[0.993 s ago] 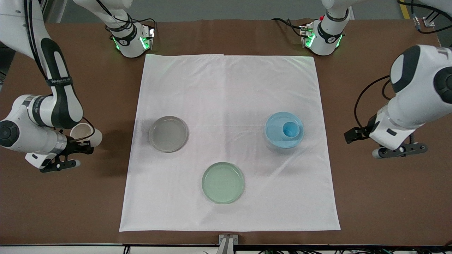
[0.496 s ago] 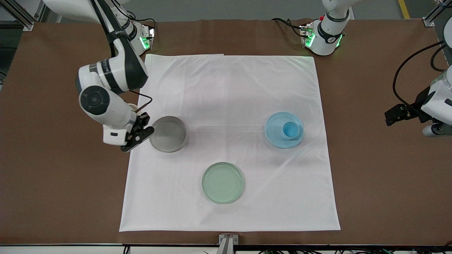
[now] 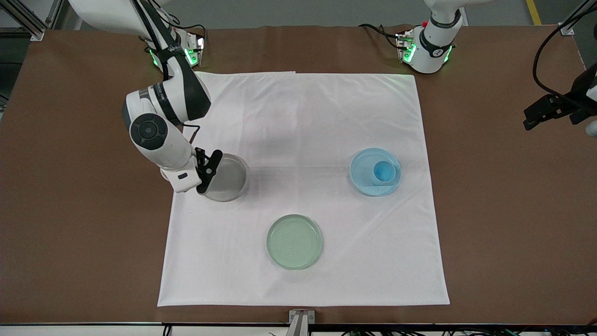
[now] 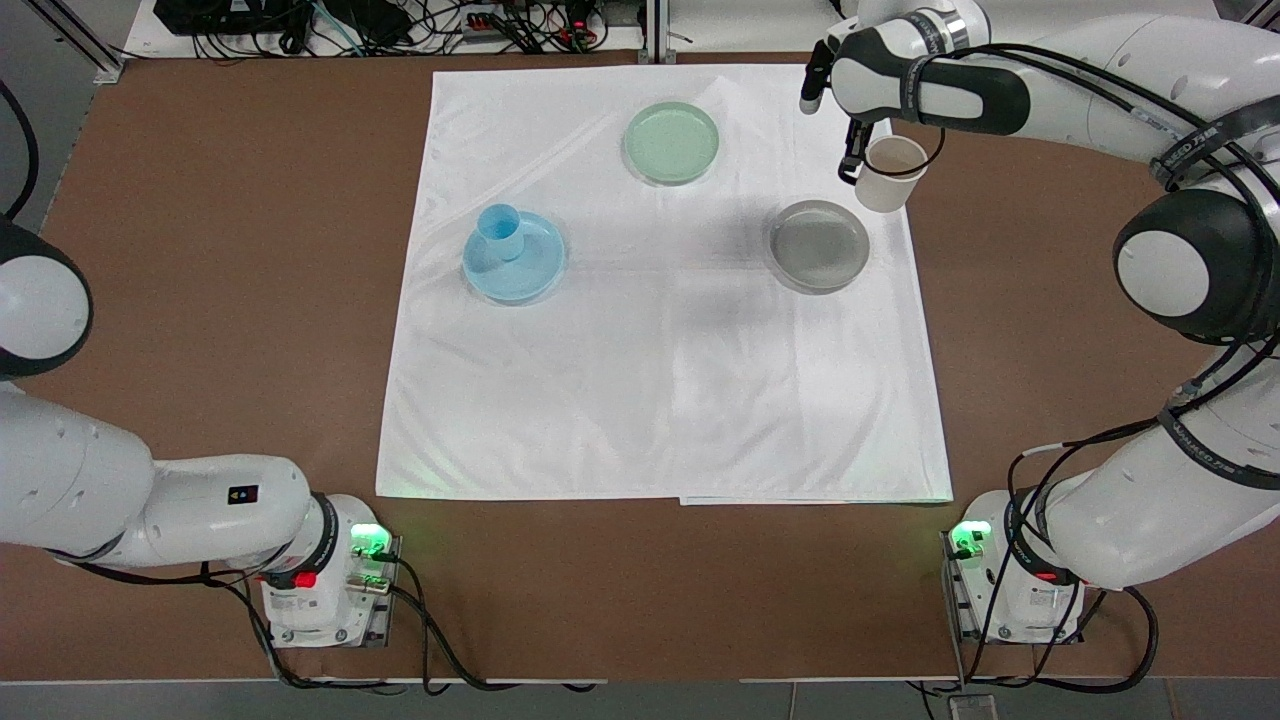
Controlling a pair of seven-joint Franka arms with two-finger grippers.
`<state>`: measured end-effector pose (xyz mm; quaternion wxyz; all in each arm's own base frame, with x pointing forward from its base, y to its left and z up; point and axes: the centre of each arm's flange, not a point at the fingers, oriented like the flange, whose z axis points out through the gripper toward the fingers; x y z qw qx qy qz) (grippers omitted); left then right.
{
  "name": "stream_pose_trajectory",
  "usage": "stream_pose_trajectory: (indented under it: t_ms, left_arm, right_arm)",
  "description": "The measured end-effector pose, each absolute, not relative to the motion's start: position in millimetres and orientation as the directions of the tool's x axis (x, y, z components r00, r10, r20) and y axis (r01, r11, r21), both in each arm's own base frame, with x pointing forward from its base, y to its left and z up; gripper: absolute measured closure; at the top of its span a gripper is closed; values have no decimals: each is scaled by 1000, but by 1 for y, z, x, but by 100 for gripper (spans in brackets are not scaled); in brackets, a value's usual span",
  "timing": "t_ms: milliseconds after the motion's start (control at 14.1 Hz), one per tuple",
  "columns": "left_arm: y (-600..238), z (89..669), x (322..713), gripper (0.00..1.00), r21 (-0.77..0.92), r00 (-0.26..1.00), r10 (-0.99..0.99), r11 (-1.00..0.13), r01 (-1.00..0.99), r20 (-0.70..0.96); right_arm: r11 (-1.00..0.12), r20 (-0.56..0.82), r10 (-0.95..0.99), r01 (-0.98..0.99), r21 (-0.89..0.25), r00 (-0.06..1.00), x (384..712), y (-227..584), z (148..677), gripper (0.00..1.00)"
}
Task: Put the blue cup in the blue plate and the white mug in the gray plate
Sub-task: 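Carry the white mug with the right gripper over the gray plate, then lower the white mug onto the gray plate and open the right gripper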
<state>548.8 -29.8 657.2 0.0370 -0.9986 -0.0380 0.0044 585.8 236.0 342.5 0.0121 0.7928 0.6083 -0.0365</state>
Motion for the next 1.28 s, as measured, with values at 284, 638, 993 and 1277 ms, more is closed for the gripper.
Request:
stream_pose_trajectory:
  t_ms: [284, 638, 993, 1277]
  left_arm:
    - [-34, 659, 538, 0, -46, 997, 75, -996, 73, -30]
    - [-42, 658, 537, 0, -43, 998, 60, -997, 59, -32]
    - [-43, 659, 537, 0, -42, 998, 58, -998, 57, -32]
    - [-45, 658, 537, 0, -31, 998, 56, -998, 55, -34]
  right_arm:
    - [-153, -78, 986, 987, -41, 149, 571, 275, 303, 80]
    - [-83, -93, 993, 994, -70, 76, 560, 298, 261, 80]
    - [-52, -68, 997, 997, -51, 48, 556, 309, 242, 80]
    - [-49, -64, 997, 998, -46, 46, 556, 309, 235, 80]
